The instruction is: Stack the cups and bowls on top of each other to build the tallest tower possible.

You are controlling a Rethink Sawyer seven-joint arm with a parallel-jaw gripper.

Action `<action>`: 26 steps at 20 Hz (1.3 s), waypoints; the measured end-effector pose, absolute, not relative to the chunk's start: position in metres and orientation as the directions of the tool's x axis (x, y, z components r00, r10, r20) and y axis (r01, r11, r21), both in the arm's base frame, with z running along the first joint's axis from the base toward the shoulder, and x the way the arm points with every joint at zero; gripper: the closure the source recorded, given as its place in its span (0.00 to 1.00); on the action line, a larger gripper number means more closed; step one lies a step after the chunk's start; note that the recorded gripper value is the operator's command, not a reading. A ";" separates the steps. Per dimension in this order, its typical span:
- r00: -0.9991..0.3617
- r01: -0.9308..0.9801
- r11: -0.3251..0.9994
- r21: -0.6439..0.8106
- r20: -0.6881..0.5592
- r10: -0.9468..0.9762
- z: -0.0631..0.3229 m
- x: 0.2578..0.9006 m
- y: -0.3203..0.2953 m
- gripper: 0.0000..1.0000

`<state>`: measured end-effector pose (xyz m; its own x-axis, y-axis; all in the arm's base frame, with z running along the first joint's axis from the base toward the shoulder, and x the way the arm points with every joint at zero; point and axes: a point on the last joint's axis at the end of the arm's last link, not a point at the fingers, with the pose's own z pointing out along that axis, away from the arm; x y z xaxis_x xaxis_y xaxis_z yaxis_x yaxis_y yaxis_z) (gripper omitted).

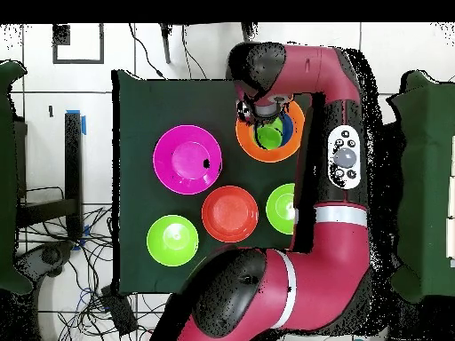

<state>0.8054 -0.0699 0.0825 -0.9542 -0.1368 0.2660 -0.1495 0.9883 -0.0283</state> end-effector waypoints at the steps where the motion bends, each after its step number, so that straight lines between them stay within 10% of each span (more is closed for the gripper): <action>1: -0.953 -0.152 0.988 -0.027 0.268 -0.139 0.082 0.805 -0.070 0.00; 26: -0.915 -0.274 0.962 0.014 0.304 -0.266 0.092 0.800 -0.082 0.00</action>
<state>0.8003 -0.0820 0.0920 -0.9149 -0.2655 0.3042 -0.2744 0.9615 0.0141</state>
